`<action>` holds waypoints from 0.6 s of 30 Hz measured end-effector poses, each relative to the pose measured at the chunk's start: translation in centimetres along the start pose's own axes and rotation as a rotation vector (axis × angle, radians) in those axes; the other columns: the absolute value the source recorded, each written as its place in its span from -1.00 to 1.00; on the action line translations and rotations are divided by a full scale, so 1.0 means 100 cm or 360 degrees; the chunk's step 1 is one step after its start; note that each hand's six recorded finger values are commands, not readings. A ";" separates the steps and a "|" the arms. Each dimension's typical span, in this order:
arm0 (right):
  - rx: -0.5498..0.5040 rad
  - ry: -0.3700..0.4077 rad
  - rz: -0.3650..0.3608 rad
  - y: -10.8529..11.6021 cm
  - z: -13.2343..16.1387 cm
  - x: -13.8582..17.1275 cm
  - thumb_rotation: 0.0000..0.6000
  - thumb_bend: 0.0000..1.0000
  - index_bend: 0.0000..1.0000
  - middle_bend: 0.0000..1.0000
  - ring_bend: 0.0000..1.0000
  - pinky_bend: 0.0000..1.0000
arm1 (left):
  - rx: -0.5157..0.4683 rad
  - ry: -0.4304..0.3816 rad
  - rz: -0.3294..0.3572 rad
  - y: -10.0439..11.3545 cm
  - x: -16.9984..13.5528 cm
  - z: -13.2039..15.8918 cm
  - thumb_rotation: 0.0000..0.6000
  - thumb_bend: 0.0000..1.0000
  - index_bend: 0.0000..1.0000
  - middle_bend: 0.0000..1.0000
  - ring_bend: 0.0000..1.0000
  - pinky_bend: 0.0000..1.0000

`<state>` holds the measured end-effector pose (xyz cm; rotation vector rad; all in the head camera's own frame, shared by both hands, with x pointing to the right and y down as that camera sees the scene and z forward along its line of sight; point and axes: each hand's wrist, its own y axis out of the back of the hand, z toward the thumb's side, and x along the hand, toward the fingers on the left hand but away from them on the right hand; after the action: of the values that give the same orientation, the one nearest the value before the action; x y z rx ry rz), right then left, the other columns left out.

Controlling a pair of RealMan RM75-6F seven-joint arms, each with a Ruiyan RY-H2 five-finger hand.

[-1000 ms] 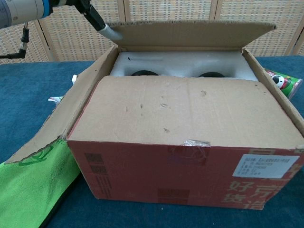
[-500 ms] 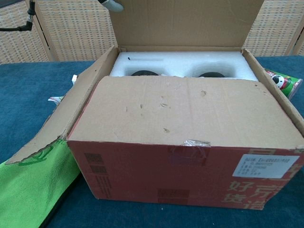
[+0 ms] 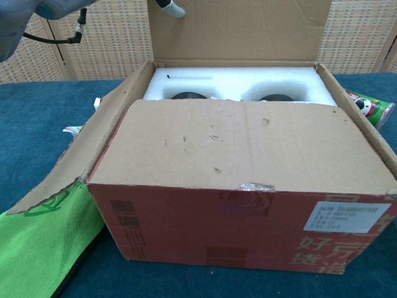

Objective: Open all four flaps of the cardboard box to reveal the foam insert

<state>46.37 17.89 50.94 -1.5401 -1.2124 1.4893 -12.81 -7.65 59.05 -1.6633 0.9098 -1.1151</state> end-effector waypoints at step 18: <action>0.0006 0.0017 -0.0004 0.003 0.008 0.002 1.00 0.65 -1.00 -1.00 -1.00 -1.00 | -0.0003 0.0044 0.0024 0.014 0.001 -0.020 0.67 -0.57 -0.85 -1.00 -1.00 -1.00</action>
<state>45.65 17.88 50.52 -1.5418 -1.2043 1.4789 -14.80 -8.75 58.13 -1.6437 0.9397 -1.1302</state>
